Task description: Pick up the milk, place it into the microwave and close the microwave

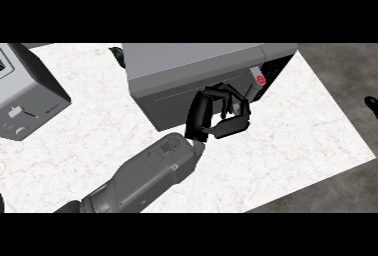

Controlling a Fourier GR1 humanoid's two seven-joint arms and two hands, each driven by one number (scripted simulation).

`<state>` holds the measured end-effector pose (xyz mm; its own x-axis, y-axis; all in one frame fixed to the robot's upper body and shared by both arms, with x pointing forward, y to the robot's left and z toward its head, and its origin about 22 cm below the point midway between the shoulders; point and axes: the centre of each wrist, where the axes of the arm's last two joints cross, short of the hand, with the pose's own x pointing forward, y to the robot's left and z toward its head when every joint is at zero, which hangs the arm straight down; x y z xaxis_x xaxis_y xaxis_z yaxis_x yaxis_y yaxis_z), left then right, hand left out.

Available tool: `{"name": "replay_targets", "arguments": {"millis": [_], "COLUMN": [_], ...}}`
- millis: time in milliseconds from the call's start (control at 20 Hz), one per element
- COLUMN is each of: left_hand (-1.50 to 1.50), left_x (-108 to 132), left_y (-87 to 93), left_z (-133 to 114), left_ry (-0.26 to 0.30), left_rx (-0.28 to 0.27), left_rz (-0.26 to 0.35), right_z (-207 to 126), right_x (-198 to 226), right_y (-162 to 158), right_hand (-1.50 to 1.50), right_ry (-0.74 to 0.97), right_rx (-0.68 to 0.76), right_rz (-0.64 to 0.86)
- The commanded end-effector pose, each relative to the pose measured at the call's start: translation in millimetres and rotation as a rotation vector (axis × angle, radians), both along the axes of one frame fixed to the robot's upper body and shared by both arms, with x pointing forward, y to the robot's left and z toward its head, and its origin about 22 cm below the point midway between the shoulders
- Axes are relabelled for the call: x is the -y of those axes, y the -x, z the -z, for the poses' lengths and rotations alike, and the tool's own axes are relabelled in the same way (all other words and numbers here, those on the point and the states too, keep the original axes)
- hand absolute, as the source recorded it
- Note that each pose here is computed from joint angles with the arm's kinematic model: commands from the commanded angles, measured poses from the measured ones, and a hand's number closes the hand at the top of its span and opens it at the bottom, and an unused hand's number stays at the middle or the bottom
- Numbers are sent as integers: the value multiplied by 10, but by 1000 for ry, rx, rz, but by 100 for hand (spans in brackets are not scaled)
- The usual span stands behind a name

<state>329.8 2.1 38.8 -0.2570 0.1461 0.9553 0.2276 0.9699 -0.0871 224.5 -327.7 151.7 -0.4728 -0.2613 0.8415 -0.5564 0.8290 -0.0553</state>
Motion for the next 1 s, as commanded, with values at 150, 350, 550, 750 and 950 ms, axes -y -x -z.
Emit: {"name": "replay_targets", "arguments": {"millis": [150, 350, 550, 750, 950], "left_hand": [150, 150, 150, 150, 150], "left_x": [-55, -63, -66, -53, -55], "left_y": [-256, -245, -255, -252, -246], "left_z": [-119, -92, -78, -85, -63], "left_ry": [8, 27, 23, 27, 31], "left_rx": [8, 3, 18, 38, 36], "left_rz": [-61, -59, -64, -67, -62], "right_z": [-91, -109, -157, -196, -261], "right_x": [48, 65, 92, 142, 139], "right_y": [-14, -8, -20, -34, -59], "right_hand": [-150, -150, -150, -150, -150], "right_ry": [-13, -3, 10, -7, 1], "right_rx": [3, -7, -11, -2, 10], "right_rz": [15, 2, -3, 14, -3]}}
